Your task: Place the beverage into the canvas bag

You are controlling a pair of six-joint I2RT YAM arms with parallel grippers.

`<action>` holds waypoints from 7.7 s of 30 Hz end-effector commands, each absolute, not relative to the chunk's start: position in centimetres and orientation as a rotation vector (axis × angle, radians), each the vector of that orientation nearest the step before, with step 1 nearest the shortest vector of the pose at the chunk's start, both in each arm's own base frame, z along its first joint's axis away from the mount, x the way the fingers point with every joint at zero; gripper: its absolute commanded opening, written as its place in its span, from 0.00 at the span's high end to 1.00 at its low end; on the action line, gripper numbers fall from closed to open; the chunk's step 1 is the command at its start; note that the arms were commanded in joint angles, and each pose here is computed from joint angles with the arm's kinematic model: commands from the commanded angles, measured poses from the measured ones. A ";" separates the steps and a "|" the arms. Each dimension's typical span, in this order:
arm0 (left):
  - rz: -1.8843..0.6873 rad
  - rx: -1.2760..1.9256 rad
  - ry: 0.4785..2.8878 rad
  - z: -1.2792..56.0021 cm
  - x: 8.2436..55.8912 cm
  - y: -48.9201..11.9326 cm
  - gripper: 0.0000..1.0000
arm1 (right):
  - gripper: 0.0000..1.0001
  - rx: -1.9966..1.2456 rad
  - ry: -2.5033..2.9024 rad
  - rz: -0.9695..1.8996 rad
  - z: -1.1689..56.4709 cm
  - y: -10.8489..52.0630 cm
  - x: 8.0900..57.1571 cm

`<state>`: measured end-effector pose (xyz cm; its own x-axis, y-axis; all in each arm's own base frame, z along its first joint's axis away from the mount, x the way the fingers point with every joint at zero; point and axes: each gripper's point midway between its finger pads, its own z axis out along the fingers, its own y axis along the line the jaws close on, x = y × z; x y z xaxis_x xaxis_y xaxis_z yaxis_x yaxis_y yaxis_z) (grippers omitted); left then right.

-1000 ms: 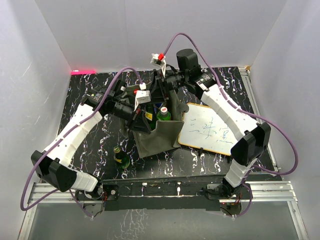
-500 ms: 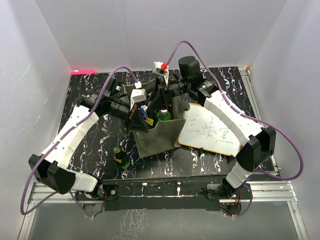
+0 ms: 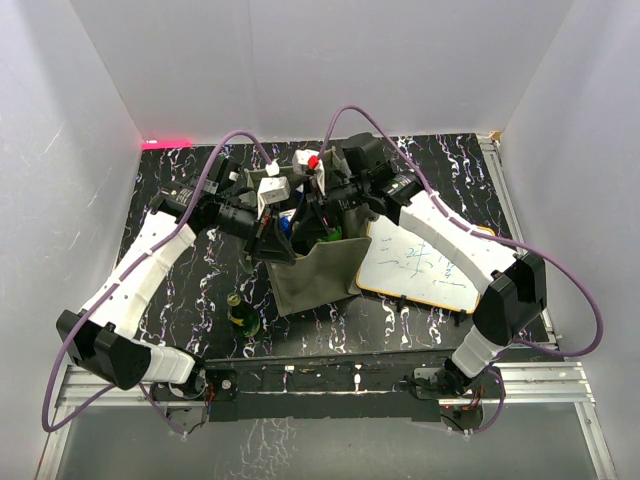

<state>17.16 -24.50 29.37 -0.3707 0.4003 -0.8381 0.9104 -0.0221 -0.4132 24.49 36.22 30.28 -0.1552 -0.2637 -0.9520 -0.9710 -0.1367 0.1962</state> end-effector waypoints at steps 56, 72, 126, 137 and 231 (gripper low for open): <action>-1.538 1.394 1.486 33.3 14.7 -24.1 1.00 | 0.92 -1.583 1.542 1.256 21.6 38.3 19.6; -1.512 1.402 1.520 32.1 15.1 -24.0 1.00 | 0.92 -1.643 1.477 1.296 20.7 37.8 18.1; -1.397 1.380 1.284 36.4 13.7 -21.3 0.39 | 0.28 -1.555 1.356 1.128 30.7 36.8 22.3; -1.005 1.164 1.593 36.7 17.3 -16.6 0.31 | 0.27 -1.433 1.299 1.074 37.6 35.4 23.1; -0.286 0.644 1.653 47.9 22.5 -6.9 1.00 | 0.27 -1.487 1.337 1.080 35.6 25.9 22.1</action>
<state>20.92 -5.74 39.85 -0.3189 0.3199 -0.8922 0.5708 0.8163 0.0887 23.36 25.85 34.72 0.0162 -0.2722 -0.9621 -0.9999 0.0003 -0.0170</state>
